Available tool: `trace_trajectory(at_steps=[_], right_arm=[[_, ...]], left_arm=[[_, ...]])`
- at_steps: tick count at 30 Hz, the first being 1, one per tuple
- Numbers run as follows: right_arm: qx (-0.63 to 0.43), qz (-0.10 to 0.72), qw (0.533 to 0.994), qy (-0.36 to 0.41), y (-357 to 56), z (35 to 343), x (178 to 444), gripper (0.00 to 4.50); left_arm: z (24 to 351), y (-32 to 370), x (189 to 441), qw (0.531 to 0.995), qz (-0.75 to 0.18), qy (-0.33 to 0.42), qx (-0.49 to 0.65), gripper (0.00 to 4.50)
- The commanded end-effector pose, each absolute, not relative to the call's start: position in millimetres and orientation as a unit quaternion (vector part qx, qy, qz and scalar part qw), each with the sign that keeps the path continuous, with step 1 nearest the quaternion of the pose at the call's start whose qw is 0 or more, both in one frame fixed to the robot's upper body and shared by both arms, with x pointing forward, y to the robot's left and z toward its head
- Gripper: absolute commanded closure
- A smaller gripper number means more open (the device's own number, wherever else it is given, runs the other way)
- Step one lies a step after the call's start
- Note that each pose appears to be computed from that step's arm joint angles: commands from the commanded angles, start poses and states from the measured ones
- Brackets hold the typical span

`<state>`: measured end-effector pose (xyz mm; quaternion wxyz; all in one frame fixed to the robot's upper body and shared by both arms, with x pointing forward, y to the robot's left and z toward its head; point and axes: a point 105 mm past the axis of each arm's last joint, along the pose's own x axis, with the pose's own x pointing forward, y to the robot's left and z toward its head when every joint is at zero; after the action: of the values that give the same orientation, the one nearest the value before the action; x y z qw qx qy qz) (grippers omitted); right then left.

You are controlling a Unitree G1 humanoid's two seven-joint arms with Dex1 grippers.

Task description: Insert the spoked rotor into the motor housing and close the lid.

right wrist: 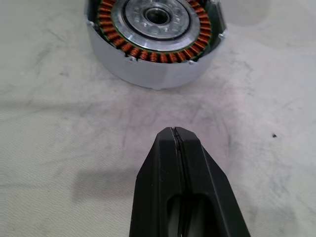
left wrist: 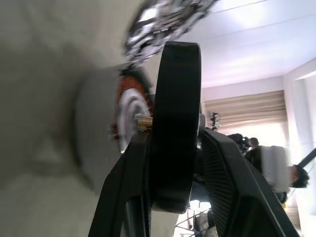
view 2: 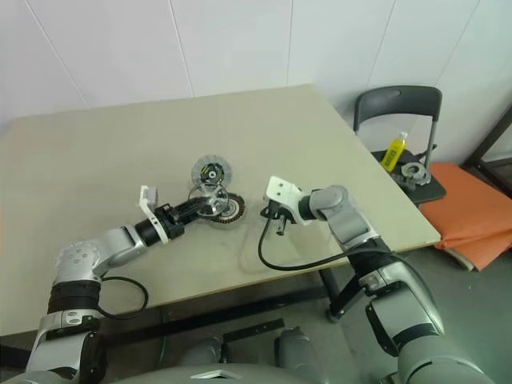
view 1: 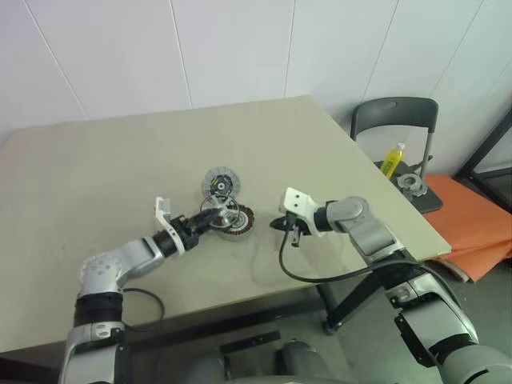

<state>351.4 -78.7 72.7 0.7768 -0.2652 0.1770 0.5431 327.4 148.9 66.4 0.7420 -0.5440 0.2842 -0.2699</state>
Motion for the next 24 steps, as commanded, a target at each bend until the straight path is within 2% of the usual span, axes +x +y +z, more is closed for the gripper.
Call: trace_trajectory(at_steps=[1, 16, 24], right_arm=[[-0.265, 0.537, 0.787, 0.149, -76.0, 88.1, 353.8, 4.50], [-0.260, 0.528, 0.793, 0.155, -76.3, 82.1, 351.0, 4.50], [-0.256, 0.529, 0.795, 0.147, -72.7, 85.9, 351.0, 4.50]], left_arm=[[74.8, 151.6, 337.6, 0.746, -0.275, 0.266, -0.545, 3.37], [95.9, 125.8, 341.4, 0.708, -0.332, 0.259, -0.567, 3.37], [86.5, 122.3, 341.8, 0.708, -0.320, 0.274, -0.567, 3.37]])
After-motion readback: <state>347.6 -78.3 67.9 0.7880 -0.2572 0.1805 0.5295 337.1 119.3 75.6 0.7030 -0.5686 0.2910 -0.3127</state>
